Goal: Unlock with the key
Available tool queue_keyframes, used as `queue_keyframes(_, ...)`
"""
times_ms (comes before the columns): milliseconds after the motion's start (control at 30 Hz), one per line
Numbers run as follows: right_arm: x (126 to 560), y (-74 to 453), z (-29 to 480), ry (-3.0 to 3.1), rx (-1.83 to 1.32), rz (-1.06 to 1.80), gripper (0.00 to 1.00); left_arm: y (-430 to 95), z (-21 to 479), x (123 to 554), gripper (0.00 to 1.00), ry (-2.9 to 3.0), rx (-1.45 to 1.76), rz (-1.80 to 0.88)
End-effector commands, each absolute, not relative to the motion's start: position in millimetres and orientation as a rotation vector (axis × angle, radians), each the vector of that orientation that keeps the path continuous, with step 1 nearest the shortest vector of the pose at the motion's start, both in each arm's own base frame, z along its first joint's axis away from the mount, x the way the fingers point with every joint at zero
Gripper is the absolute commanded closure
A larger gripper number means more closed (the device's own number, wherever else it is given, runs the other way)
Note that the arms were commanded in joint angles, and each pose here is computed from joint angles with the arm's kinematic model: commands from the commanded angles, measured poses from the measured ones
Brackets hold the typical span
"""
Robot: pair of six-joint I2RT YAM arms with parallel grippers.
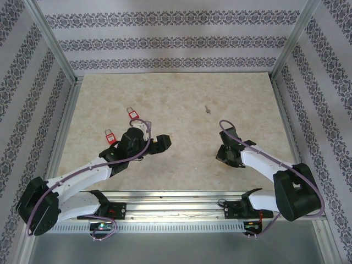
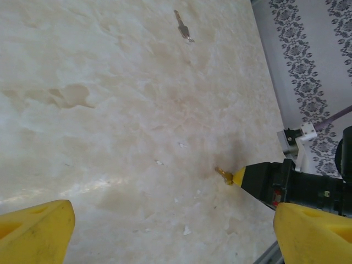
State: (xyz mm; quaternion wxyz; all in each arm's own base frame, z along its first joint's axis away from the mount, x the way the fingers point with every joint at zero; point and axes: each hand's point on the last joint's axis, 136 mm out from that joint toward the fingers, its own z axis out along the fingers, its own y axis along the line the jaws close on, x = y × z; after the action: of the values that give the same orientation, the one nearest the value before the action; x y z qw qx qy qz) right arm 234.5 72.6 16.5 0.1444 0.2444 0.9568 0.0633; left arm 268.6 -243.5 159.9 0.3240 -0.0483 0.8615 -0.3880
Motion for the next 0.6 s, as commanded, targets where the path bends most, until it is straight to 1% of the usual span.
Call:
queue_keyframes(0,241,70,24,2.736,0.684,0.153,1.0,-269,179,270,0.07,2.182,-0.153,-1.189)
queue_keyframes(300,253,97,78,2.586,0.633,0.401,1.0,-332,193,264,0.08,2.081,-0.28,-1.606)
queue_keyframes(567,257,135,122,2.479,0.595,0.661,1.0,-369,180,271,0.11,1.992,-0.525,-1.926)
